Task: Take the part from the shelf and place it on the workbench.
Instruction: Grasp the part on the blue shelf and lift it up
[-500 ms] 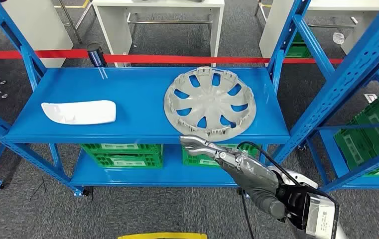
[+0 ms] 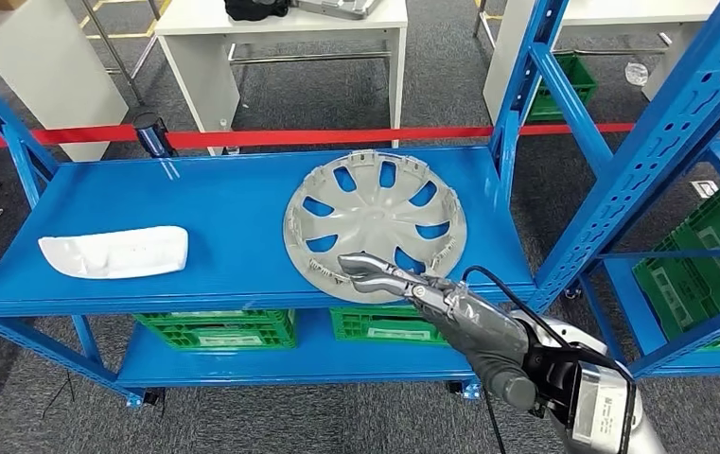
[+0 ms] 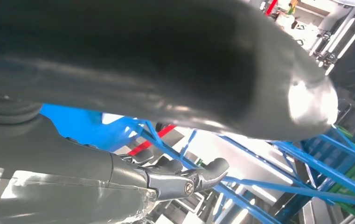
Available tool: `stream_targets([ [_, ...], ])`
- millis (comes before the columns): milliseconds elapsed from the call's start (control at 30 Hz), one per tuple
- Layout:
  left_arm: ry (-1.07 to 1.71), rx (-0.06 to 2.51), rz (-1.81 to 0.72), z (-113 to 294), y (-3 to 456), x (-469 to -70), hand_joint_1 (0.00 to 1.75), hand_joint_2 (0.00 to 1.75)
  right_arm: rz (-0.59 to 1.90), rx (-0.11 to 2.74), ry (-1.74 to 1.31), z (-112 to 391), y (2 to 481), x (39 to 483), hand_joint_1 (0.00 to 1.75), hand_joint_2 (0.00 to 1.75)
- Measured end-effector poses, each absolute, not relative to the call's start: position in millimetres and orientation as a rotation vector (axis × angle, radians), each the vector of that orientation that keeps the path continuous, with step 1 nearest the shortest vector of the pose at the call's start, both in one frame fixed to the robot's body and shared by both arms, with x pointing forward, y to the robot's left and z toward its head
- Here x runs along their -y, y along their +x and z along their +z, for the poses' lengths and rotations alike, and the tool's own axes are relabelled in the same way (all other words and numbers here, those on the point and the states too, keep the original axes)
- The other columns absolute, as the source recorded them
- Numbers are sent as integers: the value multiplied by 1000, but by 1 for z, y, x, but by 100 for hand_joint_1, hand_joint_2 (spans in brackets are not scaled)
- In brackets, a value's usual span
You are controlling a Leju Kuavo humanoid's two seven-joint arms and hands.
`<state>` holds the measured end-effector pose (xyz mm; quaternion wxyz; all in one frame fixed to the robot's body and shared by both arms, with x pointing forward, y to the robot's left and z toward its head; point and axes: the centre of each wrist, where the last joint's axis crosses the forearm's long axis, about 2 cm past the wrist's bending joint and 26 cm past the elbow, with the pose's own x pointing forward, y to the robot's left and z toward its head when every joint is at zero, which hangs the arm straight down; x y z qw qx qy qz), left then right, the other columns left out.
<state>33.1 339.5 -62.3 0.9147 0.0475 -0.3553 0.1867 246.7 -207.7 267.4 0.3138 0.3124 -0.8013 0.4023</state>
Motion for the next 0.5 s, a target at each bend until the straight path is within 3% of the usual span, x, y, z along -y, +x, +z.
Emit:
stream_targets([
  [100,94,731,386,-63,33,-339,0,0,1063,2112,823,267,246,207,0,0],
  [233,95,733,380,-63,33,-338,0,0,1076,2105,810,267,246,207,0,175],
  [500,93,731,342,-67,34,-336,0,0,1229,2006,760,262,246,192,0,175],
])
